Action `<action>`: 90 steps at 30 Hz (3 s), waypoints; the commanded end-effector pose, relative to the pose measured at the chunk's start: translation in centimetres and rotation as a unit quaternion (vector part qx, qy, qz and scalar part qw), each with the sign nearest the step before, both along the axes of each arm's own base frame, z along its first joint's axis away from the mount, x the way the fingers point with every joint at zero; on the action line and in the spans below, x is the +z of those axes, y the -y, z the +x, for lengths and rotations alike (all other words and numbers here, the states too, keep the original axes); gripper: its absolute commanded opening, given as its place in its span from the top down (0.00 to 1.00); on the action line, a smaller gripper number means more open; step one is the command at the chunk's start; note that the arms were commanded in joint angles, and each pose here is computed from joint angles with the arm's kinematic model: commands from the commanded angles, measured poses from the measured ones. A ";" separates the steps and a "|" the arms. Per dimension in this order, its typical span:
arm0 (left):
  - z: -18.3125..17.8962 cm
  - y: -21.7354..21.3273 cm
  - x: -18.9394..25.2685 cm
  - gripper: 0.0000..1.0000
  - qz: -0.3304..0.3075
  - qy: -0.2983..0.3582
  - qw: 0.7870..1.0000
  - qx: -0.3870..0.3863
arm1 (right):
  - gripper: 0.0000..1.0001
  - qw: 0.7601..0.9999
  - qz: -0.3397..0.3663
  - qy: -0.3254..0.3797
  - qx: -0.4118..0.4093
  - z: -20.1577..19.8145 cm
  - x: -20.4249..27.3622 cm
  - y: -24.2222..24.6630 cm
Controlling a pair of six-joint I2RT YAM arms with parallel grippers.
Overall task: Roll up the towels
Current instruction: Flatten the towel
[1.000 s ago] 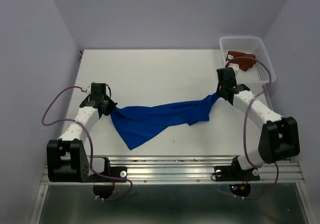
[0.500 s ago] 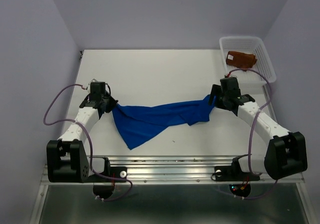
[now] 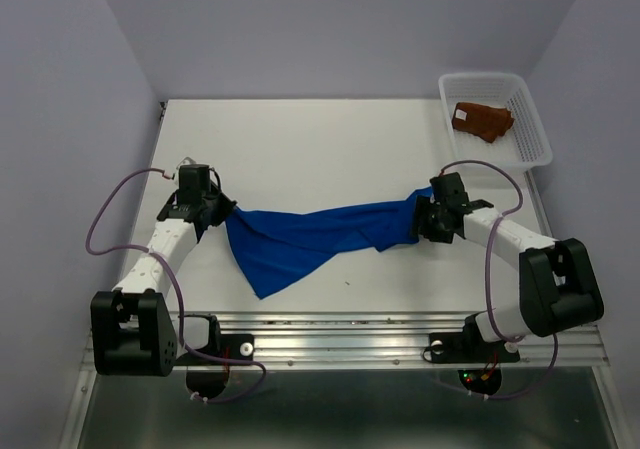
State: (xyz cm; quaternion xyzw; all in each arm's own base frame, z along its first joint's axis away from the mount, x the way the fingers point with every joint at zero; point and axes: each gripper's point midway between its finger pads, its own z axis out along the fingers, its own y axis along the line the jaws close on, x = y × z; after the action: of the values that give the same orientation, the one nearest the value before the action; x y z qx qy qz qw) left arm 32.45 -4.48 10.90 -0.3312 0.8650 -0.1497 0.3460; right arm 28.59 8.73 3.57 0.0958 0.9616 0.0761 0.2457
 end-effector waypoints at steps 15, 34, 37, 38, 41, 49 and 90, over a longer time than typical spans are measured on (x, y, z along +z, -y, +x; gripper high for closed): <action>-0.2 -0.4 0.6 1.00 0.014 0.010 1.000 0.001 | 0.55 0.996 0.061 0.006 0.058 0.3 -1.5 -3.0; 0.2 -1.4 7.7 1.00 0.023 0.085 0.996 0.031 | 0.99 0.980 0.038 0.191 -0.028 1.9 13.9 0.2; -0.1 -2.0 10.7 1.00 0.027 0.115 0.992 0.052 | 0.99 0.960 0.024 0.268 -0.072 2.2 19.9 2.1; -0.3 -2.2 11.5 1.00 0.028 0.123 0.990 0.058 | 0.99 0.949 0.010 0.298 -0.097 2.2 22.0 3.3; -1.1 -2.9 14.8 1.00 0.033 0.151 0.985 0.075 | 0.99 0.923 0.004 0.360 -0.135 2.1 27.8 4.9; -6.1 -5.8 22.9 1.00 0.057 0.213 0.965 0.145 | 0.99 0.854 -0.010 0.480 -0.201 -2.3 39.5 9.1; 18.9 -8.6 1.8 1.00 0.087 0.000 0.992 0.092 | 0.99 0.960 -0.056 0.239 -0.130 22.0 12.3 7.2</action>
State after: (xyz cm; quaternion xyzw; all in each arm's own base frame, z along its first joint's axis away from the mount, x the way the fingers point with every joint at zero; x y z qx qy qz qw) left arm 47.39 2.17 9.14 -0.3966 0.8532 -0.0226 0.3380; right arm 44.26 -0.01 9.93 0.2264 0.8921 -0.0438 0.3885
